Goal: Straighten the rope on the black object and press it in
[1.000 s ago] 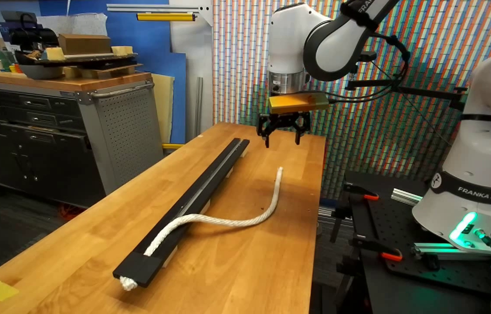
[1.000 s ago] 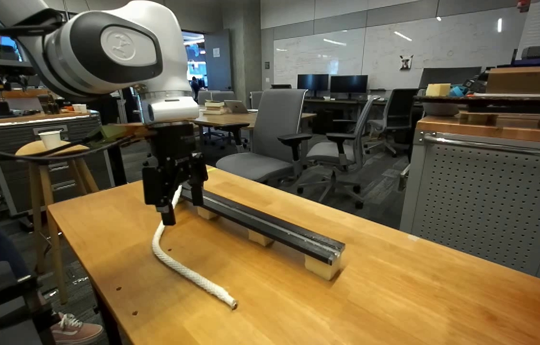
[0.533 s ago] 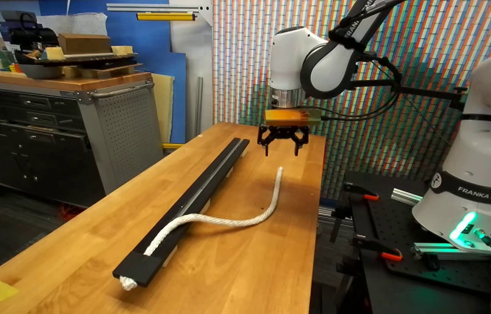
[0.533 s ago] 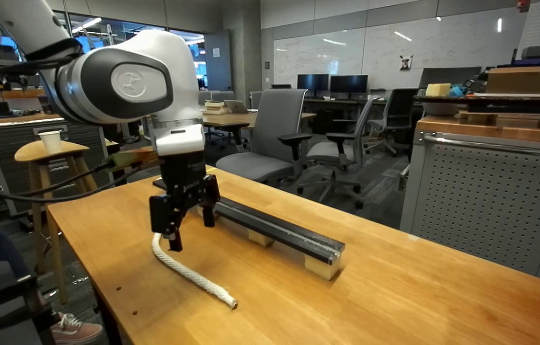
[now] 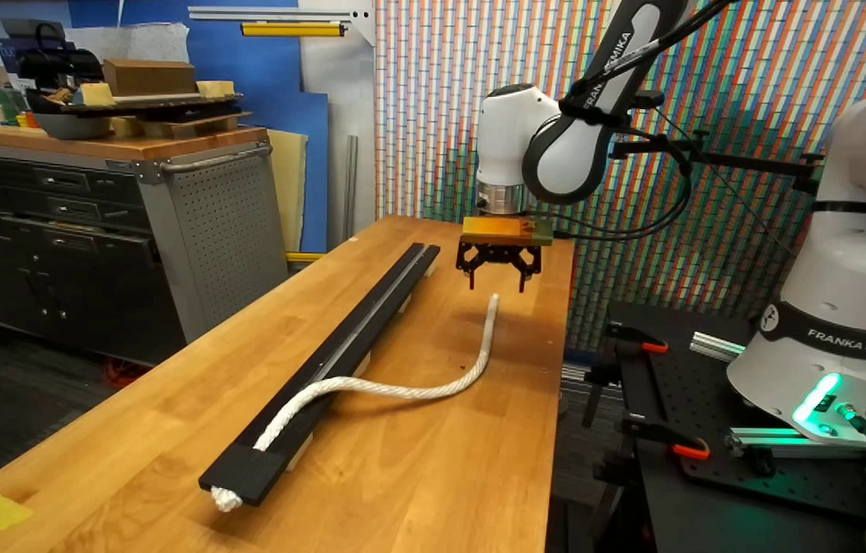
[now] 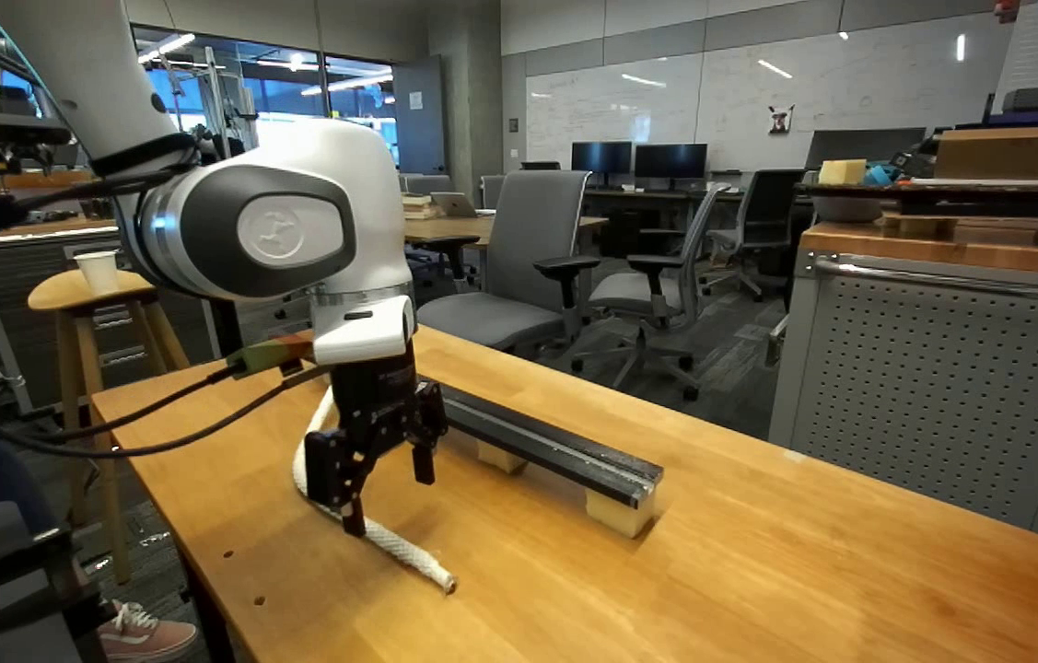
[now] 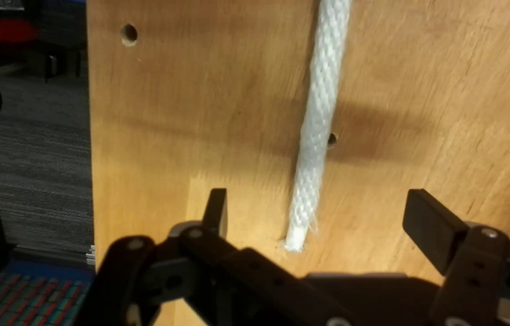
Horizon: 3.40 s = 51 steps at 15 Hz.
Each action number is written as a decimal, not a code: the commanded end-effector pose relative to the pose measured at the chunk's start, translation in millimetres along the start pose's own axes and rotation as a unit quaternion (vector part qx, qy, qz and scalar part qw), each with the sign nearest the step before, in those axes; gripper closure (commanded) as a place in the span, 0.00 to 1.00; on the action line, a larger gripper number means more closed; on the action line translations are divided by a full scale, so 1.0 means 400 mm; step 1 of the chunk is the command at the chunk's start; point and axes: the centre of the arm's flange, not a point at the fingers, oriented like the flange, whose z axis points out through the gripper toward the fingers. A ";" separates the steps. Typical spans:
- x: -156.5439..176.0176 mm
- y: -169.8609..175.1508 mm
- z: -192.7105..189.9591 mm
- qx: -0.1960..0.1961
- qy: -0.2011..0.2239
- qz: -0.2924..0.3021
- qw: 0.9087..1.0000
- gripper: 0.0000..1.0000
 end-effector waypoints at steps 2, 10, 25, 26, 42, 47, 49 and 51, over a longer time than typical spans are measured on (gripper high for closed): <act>0.024 -0.047 0.055 0.013 -0.006 0.035 0.999 0.00; 0.065 -0.071 0.103 0.007 0.001 0.078 0.997 0.00; 0.131 -0.069 0.141 -0.011 -0.005 0.117 0.993 0.64; 0.134 -0.069 0.139 -0.010 -0.005 0.118 0.993 0.73; 0.121 -0.034 -0.006 0.008 0.037 0.066 0.997 0.97; 0.097 -0.055 -0.102 0.030 0.069 0.035 0.997 0.97; 0.098 -0.070 -0.140 0.042 0.076 0.034 0.996 0.97; 0.103 -0.081 -0.176 0.062 0.088 0.045 0.993 0.97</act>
